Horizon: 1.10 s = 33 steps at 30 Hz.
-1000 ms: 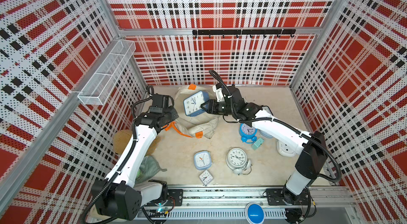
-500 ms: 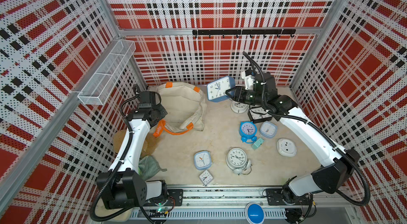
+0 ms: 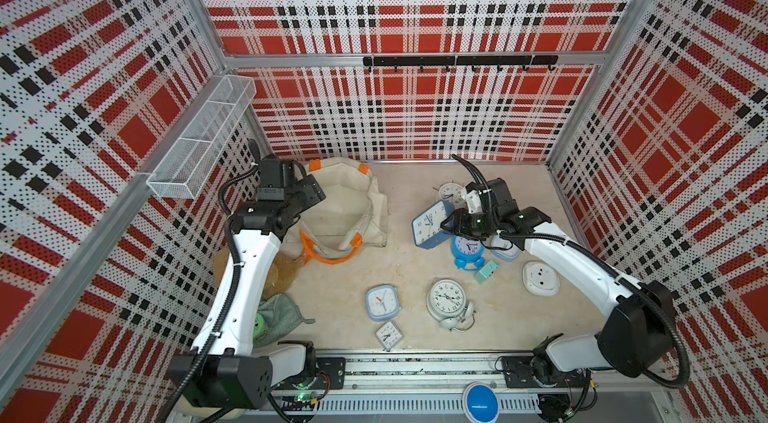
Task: Take the alarm clock out of the canvas bag
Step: Place the alarm at the center of the board.
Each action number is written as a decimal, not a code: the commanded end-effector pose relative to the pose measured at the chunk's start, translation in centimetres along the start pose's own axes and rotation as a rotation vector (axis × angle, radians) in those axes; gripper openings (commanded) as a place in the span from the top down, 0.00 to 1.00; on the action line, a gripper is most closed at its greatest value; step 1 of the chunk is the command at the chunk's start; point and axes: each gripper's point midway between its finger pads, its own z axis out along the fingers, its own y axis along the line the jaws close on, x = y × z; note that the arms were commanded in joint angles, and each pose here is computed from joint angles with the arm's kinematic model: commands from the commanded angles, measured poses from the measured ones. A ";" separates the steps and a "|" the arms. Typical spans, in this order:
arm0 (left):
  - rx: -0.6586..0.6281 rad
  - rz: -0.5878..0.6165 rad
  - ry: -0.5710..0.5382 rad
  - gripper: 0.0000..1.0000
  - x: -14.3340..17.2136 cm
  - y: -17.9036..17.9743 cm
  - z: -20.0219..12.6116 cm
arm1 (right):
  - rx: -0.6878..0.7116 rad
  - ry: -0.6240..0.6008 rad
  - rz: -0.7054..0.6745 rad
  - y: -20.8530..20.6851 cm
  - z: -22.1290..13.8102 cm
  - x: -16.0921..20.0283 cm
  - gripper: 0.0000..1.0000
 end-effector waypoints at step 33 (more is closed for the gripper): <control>0.247 0.280 0.017 0.14 3.2 -9.2 -2.8 | 0.064 0.089 0.064 -6.3 10.1 -1.9 0.32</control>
